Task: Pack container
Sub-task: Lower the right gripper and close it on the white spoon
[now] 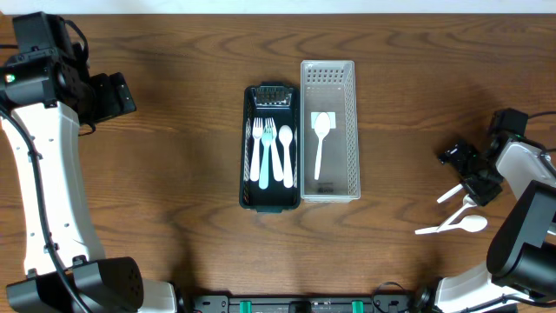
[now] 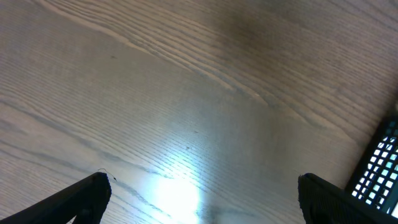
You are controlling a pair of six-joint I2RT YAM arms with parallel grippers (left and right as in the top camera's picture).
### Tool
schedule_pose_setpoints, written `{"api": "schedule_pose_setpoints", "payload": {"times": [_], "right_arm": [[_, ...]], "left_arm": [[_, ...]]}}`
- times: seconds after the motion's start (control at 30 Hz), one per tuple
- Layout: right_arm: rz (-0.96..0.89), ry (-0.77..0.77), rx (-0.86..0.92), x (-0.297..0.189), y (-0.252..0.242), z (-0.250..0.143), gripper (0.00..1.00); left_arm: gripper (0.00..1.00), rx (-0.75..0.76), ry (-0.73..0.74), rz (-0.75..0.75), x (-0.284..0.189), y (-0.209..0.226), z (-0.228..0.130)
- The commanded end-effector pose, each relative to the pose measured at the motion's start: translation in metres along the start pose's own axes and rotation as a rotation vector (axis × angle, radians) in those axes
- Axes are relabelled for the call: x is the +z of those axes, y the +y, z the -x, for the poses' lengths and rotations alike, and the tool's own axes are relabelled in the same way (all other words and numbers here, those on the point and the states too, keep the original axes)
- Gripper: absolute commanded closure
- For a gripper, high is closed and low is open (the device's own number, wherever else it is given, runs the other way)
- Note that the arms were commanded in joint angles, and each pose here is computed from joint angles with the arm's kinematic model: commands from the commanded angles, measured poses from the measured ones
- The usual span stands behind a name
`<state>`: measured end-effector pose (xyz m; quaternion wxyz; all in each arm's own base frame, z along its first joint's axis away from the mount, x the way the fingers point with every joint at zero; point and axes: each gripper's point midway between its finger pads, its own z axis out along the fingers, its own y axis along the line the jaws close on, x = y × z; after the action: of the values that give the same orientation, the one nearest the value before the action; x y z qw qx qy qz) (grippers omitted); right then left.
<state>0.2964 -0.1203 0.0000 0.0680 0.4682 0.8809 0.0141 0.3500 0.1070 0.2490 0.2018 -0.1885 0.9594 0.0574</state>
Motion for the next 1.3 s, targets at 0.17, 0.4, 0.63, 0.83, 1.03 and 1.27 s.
{"api": "schedule_pose_setpoints", "payload": {"times": [0.17,0.4,0.63,0.83,1.03,1.27], "right_arm": [[0.021,-0.097,0.030,-0.027,0.006,0.018,0.01],[0.027,-0.108,0.030,-0.029,0.007,0.021,0.01],[0.008,-0.124,0.032,-0.027,0.004,0.024,0.01],[-0.010,-0.110,0.032,-0.015,0.003,0.024,0.01],[-0.021,-0.094,0.031,-0.004,0.002,0.024,0.01],[-0.044,-0.059,0.043,0.010,-0.002,0.019,0.04]], "left_arm": [[0.02,0.018,0.020,0.008,0.006,0.001,-0.002],[0.02,0.018,0.020,0.008,0.006,0.001,-0.002],[0.02,0.018,0.020,0.008,0.006,0.001,-0.002],[0.02,0.018,0.020,0.008,0.006,0.001,-0.002],[0.02,0.018,0.020,0.008,0.006,0.001,-0.002],[0.02,0.018,0.020,0.008,0.006,0.001,-0.002]]}}
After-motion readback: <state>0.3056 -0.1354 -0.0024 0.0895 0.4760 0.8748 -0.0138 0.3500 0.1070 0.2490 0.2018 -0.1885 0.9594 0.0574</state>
